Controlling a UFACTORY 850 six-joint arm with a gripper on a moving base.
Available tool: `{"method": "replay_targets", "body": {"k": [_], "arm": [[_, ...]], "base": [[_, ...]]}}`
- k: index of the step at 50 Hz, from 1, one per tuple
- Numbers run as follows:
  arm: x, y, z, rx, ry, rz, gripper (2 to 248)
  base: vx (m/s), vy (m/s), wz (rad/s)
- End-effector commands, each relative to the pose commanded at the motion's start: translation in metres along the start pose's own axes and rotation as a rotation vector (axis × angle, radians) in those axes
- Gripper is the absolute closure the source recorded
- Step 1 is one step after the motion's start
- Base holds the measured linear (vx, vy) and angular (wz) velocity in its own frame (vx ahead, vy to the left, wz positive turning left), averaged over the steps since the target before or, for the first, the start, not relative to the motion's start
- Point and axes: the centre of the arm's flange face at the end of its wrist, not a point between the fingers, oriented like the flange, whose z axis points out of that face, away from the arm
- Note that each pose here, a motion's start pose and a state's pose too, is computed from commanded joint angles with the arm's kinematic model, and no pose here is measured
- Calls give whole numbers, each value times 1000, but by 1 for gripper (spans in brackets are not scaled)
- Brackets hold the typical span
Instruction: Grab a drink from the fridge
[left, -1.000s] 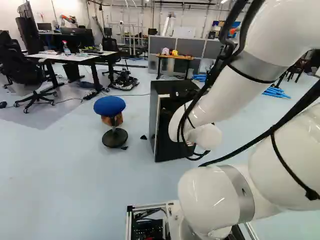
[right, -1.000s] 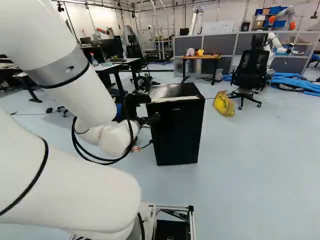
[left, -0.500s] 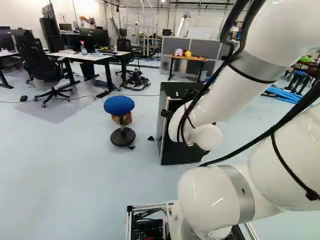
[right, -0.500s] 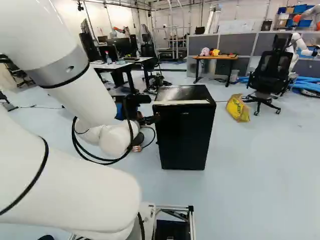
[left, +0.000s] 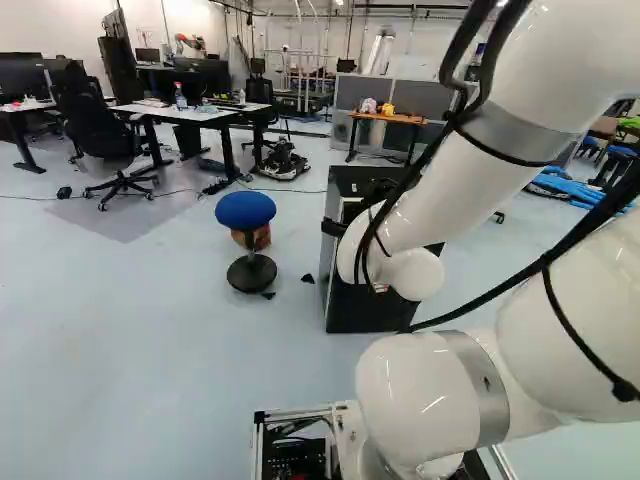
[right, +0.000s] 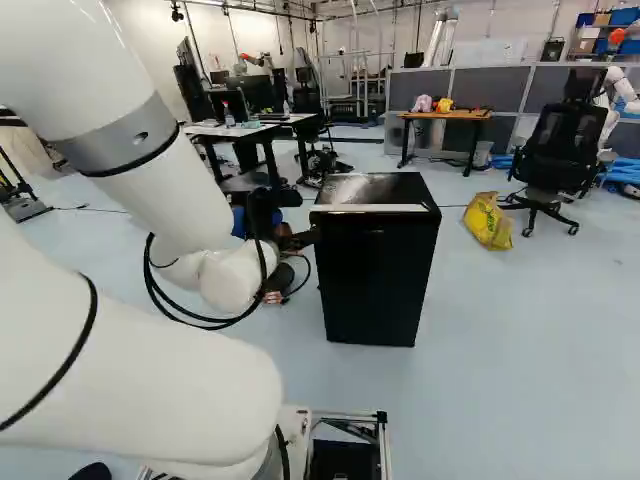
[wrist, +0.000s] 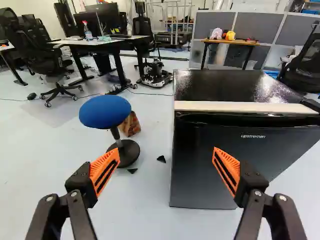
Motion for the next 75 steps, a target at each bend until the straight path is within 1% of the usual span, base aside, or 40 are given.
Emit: {"method": "replay_targets", "body": {"k": [13, 27, 38, 50, 75], "arm": [[0, 0, 0, -4, -1, 4, 3], [0, 2, 3, -43, -17, 41, 3], [3, 1, 11, -76, -34, 79, 3], [7, -2, 21, -109, -39, 118, 3], [16, -12, 38, -146, -22, 166, 3]], "base": [[0, 0, 0], [0, 0, 0], [0, 0, 0], [0, 0, 0], [0, 0, 0]]}}
